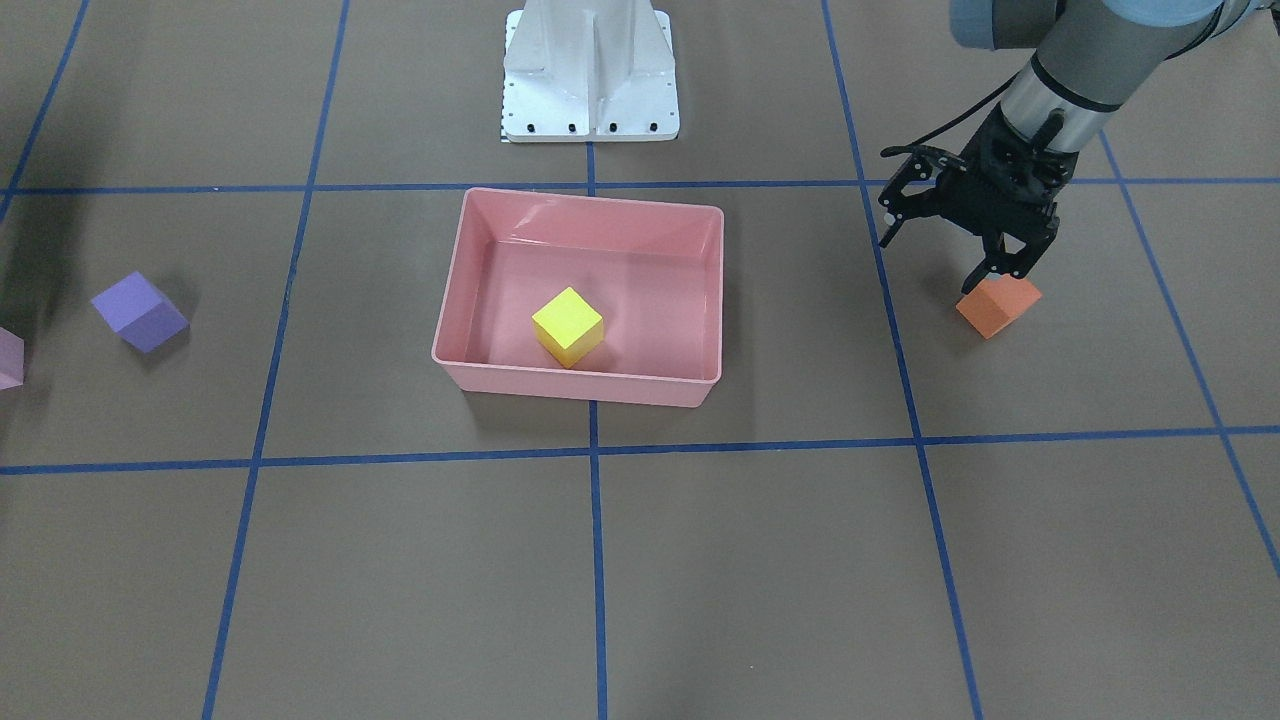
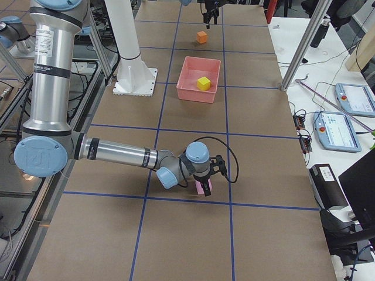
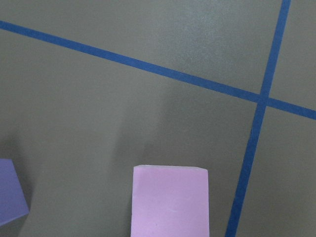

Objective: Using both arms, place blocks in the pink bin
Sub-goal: 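Grasp the pink cube with the right gripper and lift it, then carry the pink cube with the right gripper into the bin and release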

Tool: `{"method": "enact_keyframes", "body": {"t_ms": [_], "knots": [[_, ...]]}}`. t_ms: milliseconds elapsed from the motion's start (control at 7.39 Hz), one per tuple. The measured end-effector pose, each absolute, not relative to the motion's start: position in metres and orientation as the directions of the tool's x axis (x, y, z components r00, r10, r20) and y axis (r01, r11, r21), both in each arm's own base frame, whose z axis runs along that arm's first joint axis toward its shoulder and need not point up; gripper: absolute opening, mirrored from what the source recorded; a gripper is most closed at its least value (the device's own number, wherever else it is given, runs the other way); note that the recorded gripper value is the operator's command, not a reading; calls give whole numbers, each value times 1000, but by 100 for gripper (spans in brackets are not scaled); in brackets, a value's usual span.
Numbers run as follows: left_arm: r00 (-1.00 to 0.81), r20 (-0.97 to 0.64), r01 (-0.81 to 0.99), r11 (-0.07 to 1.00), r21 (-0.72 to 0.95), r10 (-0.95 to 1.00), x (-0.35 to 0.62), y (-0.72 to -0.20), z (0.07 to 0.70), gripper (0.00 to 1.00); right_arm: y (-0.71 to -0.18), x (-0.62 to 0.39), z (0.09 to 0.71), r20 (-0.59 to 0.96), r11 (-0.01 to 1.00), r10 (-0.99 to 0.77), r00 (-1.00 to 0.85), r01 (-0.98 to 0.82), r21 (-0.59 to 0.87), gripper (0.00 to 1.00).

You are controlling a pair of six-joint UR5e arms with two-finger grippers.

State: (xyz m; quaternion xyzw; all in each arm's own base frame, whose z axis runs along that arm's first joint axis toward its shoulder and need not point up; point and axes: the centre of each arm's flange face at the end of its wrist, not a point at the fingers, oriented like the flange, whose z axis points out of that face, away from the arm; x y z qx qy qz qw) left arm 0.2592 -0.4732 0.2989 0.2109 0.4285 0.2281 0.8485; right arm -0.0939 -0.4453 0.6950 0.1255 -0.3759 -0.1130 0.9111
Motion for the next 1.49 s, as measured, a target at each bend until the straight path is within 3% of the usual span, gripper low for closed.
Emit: {"method": "enact_keyframes", "body": {"t_ms": [135,271,812,1488], "knots": [[529,-632,-206,808,552,567,259,-473,299,100,-446,-100,700,643,942,-304,703,123,311,28],[530,-632,-206,809,551,565,259,-474,299,100,-450,-106,702,631,941,-307,713,129,312,0],[533,-633,-208,812,545,562,261,-475,303,100,-493,-132,636,679,942,-277,680,54,330,0],[554,-633,-220,828,516,541,267,-483,321,100,-553,-212,393,809,972,-9,587,-183,144,0]]}}
